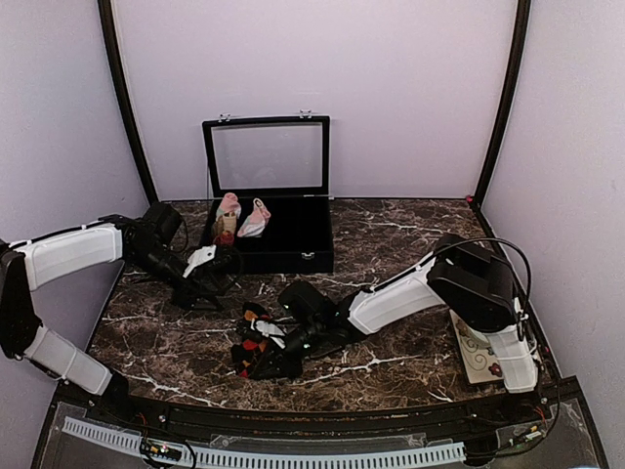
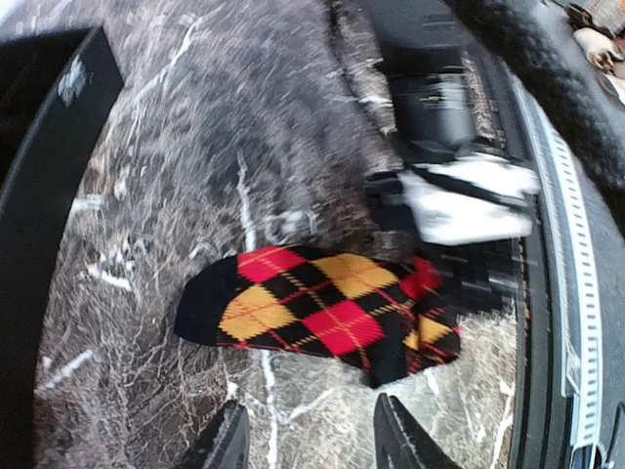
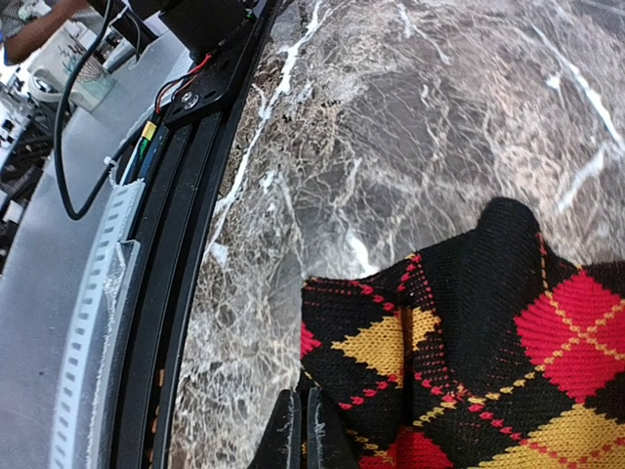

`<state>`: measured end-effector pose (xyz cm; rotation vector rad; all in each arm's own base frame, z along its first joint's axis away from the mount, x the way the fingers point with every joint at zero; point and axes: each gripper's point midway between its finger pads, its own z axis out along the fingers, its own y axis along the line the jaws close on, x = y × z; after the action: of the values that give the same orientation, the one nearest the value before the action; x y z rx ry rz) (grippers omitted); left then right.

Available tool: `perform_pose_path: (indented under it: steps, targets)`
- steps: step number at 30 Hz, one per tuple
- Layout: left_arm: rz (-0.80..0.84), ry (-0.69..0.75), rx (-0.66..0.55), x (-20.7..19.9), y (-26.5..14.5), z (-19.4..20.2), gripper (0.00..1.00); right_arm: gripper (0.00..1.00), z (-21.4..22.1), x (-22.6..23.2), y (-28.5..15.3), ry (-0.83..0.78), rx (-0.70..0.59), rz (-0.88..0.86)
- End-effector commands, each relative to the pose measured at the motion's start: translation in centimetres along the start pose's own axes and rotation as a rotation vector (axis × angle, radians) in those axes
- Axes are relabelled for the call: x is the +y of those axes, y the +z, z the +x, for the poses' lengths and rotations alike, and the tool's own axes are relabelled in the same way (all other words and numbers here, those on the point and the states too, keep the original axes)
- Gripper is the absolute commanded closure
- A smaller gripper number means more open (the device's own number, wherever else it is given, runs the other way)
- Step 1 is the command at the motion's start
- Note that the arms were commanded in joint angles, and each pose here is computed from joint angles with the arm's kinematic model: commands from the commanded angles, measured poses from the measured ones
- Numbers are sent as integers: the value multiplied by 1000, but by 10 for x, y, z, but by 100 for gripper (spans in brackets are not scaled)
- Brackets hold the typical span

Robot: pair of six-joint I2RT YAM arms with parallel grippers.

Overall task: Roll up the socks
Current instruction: Pick up the sock from the center of the board.

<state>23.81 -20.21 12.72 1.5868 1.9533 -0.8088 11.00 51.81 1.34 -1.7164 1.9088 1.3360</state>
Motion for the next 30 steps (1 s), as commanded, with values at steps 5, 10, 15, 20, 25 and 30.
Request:
perform_pose_path:
  steps: [5,10,15,20,25,30]
  targets:
    - [144,145,0,-71,-7,8,55,100,123,-24,-7,519,351,53]
    - [170,224,101,-104,20,24,61,100,101,-31,-3,599,293,29]
    - [202,253,140,-117,41,27,75,100,84,-36,1,675,237,9]
    - [202,280,182,-125,61,33,79,100,60,-41,5,720,165,-9]
    - [151,336,245,-123,80,46,80,100,52,-48,7,752,122,-13]
    - [60,360,284,-105,92,56,70,100,50,-50,8,765,106,-9]
